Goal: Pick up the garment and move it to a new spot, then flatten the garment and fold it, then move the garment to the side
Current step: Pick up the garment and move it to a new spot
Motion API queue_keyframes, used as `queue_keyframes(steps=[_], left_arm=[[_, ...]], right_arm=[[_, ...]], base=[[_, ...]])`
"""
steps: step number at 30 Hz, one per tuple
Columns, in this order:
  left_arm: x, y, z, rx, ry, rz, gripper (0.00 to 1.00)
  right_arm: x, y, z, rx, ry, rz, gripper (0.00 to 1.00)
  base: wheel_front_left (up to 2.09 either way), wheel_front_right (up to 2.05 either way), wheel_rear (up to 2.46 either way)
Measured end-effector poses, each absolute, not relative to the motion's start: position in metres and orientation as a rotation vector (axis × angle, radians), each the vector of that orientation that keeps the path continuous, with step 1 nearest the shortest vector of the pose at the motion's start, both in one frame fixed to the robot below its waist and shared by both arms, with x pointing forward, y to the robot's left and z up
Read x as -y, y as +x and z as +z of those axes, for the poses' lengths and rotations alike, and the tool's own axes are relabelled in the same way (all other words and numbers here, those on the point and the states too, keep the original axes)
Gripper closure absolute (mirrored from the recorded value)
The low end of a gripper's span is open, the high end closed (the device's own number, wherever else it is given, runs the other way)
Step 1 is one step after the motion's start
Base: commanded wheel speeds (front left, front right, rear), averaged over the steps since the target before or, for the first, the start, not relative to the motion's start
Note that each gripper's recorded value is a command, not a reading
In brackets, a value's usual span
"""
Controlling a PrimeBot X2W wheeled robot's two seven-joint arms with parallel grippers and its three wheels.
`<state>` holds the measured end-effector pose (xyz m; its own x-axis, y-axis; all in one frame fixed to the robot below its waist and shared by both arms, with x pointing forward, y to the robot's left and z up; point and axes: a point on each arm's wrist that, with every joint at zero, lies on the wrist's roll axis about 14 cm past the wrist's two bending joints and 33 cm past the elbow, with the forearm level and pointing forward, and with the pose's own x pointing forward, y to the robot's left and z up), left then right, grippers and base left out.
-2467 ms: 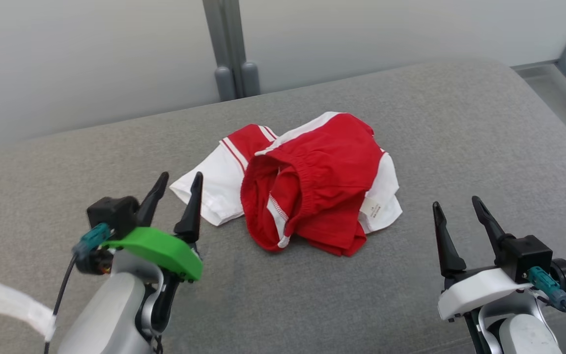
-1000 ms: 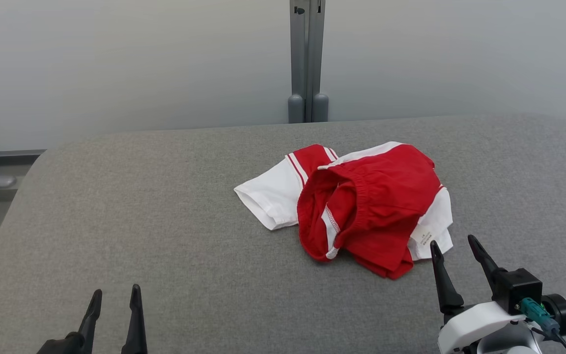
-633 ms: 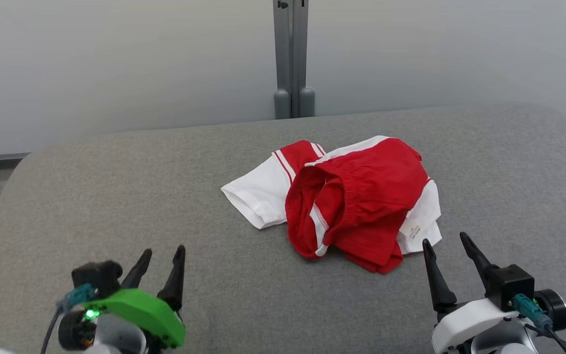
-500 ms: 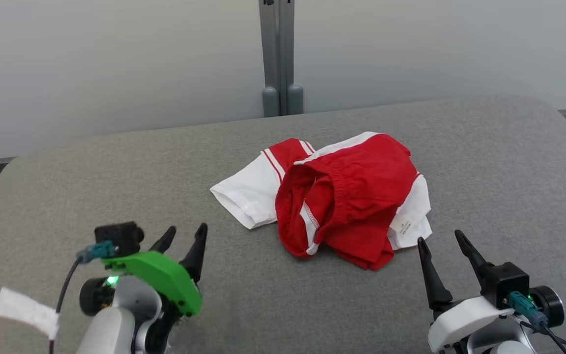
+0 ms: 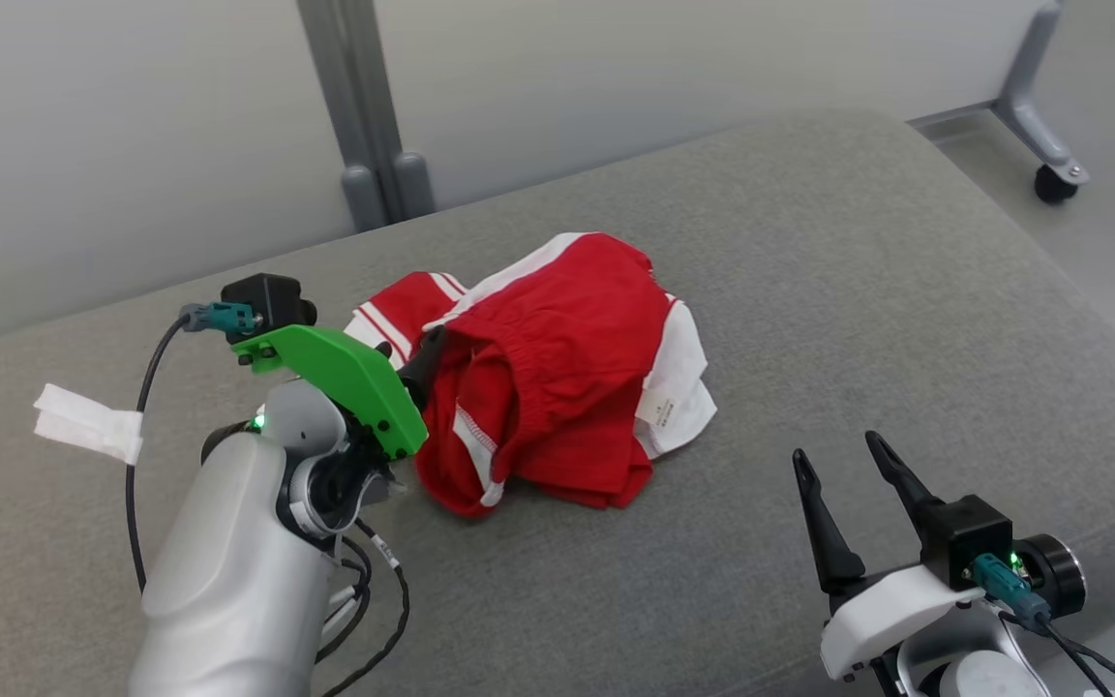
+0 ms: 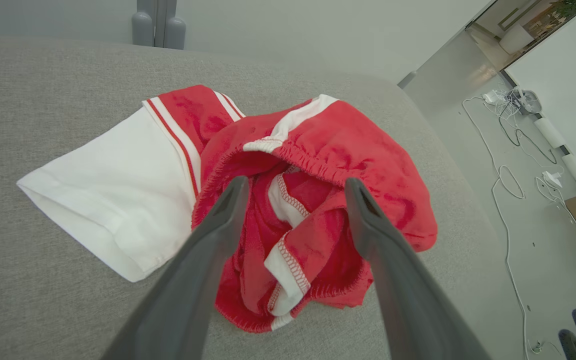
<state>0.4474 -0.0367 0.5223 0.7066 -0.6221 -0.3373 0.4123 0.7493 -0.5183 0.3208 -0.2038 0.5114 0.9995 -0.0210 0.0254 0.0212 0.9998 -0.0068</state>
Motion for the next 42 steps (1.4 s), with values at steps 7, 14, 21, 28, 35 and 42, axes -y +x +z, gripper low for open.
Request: queue_keyframes(steps=[7,14,21,28,35,42], left_arm=[[0.074,0.462,0.501,-0.662,-0.44,-0.566,0.0],[0.1,0.458,0.472,-0.816,-0.446,-0.559,0.0],[0.118,0.457,0.467,-0.815,-0.42,-0.617,1.0],[0.116,0.49,0.532,-0.484,-0.469,-0.661,1.0],[0.092,0.509,0.622,-0.16,-0.462,-0.688,1.0],[0.008,0.526,0.682,0.036,-0.221,-0.567,1.0]], right_arm=[[0.24,0.298,0.508,0.023,0.009,-0.151,0.0],[0.265,0.278,0.501,0.002,0.015,-0.249,0.0],[0.269,0.278,0.499,-0.004,0.018,-0.265,0.0],[0.254,0.291,0.495,-0.01,0.026,-0.21,0.0],[0.221,0.314,0.494,-0.011,0.035,-0.09,0.0],[0.168,0.338,0.502,0.007,0.043,0.088,0.0]], base=[[0.0,0.0,0.0],[0.0,0.0,0.0],[0.0,0.0,0.0],[0.0,0.0,0.0],[0.0,0.0,0.0],[0.0,0.0,0.0]])
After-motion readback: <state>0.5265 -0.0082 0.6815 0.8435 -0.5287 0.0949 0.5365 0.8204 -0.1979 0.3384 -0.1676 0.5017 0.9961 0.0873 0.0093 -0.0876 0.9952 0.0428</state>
